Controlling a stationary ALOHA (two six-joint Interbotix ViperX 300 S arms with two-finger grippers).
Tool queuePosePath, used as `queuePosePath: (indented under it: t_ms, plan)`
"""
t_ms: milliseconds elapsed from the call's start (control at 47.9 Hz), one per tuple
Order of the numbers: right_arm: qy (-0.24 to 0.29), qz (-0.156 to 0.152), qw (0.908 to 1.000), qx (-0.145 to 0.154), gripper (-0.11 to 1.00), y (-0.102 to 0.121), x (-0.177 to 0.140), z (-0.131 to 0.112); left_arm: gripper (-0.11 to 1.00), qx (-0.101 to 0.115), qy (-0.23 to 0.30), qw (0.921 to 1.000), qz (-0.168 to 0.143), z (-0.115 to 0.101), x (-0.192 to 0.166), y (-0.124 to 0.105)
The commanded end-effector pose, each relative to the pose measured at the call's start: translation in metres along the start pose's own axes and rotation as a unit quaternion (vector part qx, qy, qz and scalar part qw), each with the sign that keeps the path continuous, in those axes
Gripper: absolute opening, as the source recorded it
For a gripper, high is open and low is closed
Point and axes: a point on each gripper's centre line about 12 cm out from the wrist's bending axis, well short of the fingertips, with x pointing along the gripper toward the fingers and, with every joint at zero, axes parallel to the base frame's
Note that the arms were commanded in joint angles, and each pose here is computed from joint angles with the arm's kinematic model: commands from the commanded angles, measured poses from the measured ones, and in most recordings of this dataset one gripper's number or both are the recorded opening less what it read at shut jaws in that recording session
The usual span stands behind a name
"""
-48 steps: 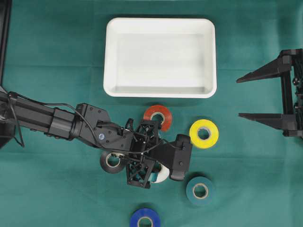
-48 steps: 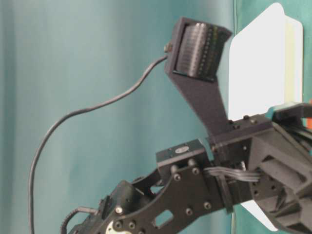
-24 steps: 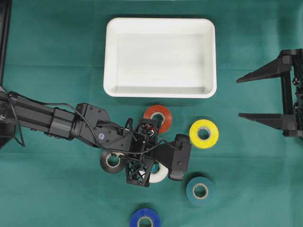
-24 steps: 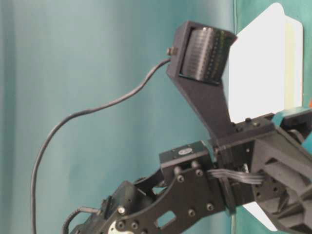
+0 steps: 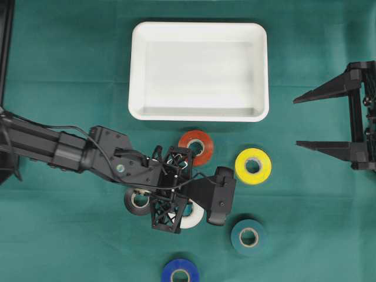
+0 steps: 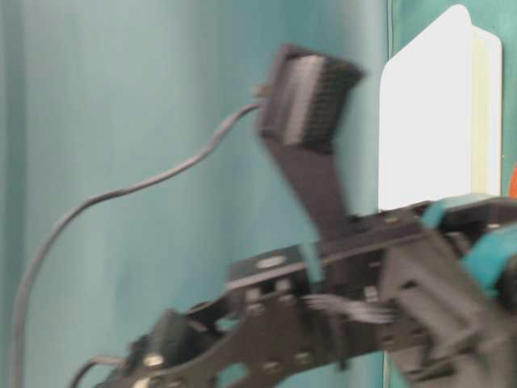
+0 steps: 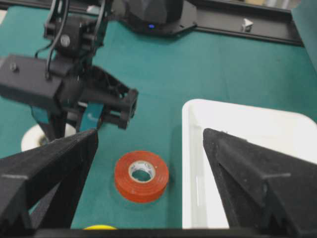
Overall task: Pick up the tape from a random location and place it into the white case.
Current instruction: 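Lower the left gripper and close it on the white tape roll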
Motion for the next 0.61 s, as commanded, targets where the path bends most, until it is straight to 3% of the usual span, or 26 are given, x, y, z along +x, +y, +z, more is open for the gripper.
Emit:
queuePosePath:
  t_ms: [0,292,585]
  plan:
    - [-0.011,-0.001,0.9999,0.0,0.91,0.0,0.001,0.009,0.24,0.0,-0.034,0.9994,0.0,0.015,-0.036,0.0]
    - [-0.01,-0.001,0.9999,0.0,0.91,0.0,0.0,0.009,0.24,0.0,-0.077,0.997,0.001,0.03,-0.089,0.0]
    - [-0.006,-0.001,1.0,0.002,0.91,0.0,0.0,0.008,0.24,0.001,-0.058,0.9983,0.001,0.039,-0.121,0.0]
